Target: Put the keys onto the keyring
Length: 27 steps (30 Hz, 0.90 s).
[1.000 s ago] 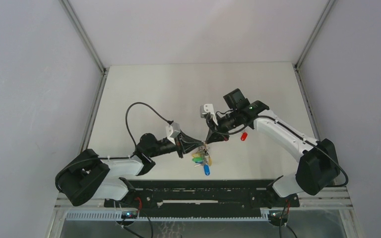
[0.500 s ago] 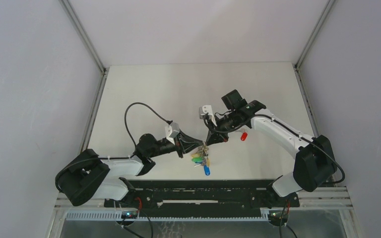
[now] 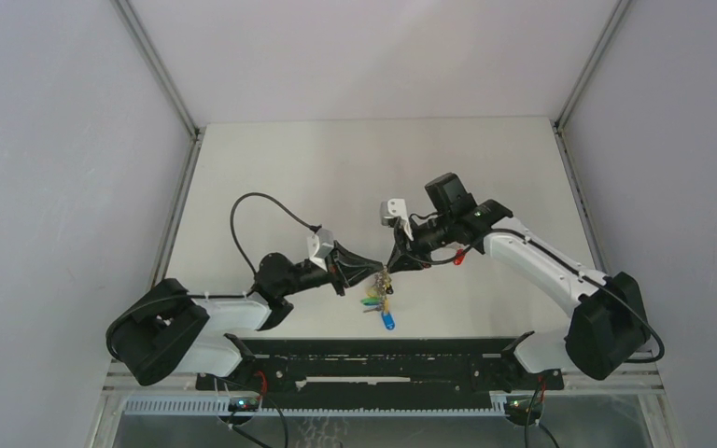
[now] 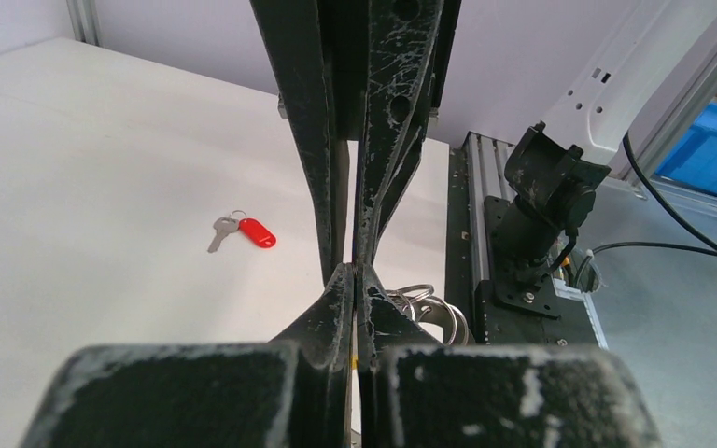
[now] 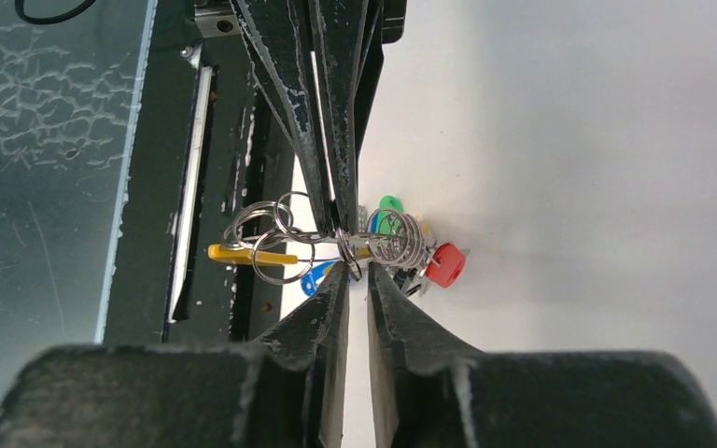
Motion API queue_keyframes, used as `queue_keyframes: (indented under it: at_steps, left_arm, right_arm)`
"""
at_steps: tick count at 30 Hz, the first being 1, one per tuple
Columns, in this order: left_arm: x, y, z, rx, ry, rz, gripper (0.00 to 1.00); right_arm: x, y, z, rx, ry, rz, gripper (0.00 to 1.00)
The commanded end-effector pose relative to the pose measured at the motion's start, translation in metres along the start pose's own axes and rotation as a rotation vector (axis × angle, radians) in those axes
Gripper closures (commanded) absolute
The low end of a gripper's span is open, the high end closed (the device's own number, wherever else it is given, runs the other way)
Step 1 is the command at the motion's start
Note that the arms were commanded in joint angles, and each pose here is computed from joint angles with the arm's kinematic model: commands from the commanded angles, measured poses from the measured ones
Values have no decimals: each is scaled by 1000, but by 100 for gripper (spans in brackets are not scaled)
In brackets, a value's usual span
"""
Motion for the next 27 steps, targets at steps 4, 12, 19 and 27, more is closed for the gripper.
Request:
queue_keyframes:
  at_steps: [4,12,19,27]
  left_arm:
    - [-8,-2,-14,-86,47,32,100]
    - [-9,-1,-15,-85,46,41,100]
    - [-9,0,-15,-83,44,43,100]
    - [-8,0,-15,-83,44,41,100]
  right_arm:
    - [3,-12,-10,-45,-102,70,83]
    - [3,-13,-16,-81,-146,91,81]
    - [1,-5,-19,-99,-157,74,81]
    - [2,1,-17,-99,-150,44,85]
Point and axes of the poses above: each gripper's point midway between its finger pads, its own y axis out along the fingers, its own x axis along the line the jaws close on, z = x × y, the point moved 8 cm from there along -y, back along the fingers, and after that the axes turned 12 degrees about -y, right-handed, at the moved point
